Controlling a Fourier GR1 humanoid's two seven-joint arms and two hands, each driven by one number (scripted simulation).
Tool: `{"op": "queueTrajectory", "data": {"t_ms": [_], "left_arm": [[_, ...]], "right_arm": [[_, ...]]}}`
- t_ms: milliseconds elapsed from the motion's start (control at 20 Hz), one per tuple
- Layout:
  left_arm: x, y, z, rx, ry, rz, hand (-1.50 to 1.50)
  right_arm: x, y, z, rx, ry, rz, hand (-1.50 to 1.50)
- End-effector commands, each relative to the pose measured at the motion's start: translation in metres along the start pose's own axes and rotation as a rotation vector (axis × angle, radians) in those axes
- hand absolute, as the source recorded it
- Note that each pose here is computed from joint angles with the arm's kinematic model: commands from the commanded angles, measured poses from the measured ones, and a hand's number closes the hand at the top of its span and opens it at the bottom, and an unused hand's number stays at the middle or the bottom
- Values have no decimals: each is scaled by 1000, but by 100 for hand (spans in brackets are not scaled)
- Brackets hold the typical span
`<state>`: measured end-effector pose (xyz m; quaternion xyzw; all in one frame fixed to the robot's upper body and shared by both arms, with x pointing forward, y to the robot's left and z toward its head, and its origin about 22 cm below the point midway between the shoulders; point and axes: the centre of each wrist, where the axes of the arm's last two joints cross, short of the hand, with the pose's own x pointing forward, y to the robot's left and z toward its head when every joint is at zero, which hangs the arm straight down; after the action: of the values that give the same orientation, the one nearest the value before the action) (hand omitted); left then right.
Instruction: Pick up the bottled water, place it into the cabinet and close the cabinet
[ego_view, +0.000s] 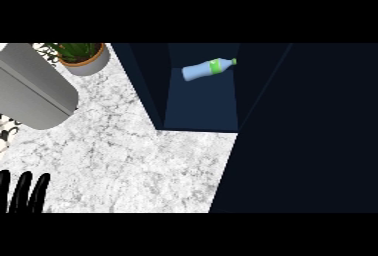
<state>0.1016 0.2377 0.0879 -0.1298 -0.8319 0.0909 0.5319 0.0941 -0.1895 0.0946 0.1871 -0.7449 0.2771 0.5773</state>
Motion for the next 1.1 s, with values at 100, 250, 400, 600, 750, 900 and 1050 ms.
{"op": "queueTrajectory", "data": {"t_ms": [100,250,400,600,750,900,1050], "left_arm": [[17,13,14,18,-3,11,-150],[26,23,10,0,-15,9,-150],[26,28,19,-9,6,23,-150],[33,44,19,-23,8,30,-150],[38,48,28,-8,4,16,-150],[47,70,46,2,4,18,-150],[48,85,50,11,-12,4,-150]], "right_arm": [[8,42,-26,117,-49,-151,150],[19,42,-31,113,-45,-172,150],[7,36,-48,82,-38,-208,150],[20,31,-63,69,-52,-221,150],[13,36,-90,67,-5,-237,150],[21,24,-112,47,-7,-225,150],[24,11,-142,23,-2,-255,150]]}}
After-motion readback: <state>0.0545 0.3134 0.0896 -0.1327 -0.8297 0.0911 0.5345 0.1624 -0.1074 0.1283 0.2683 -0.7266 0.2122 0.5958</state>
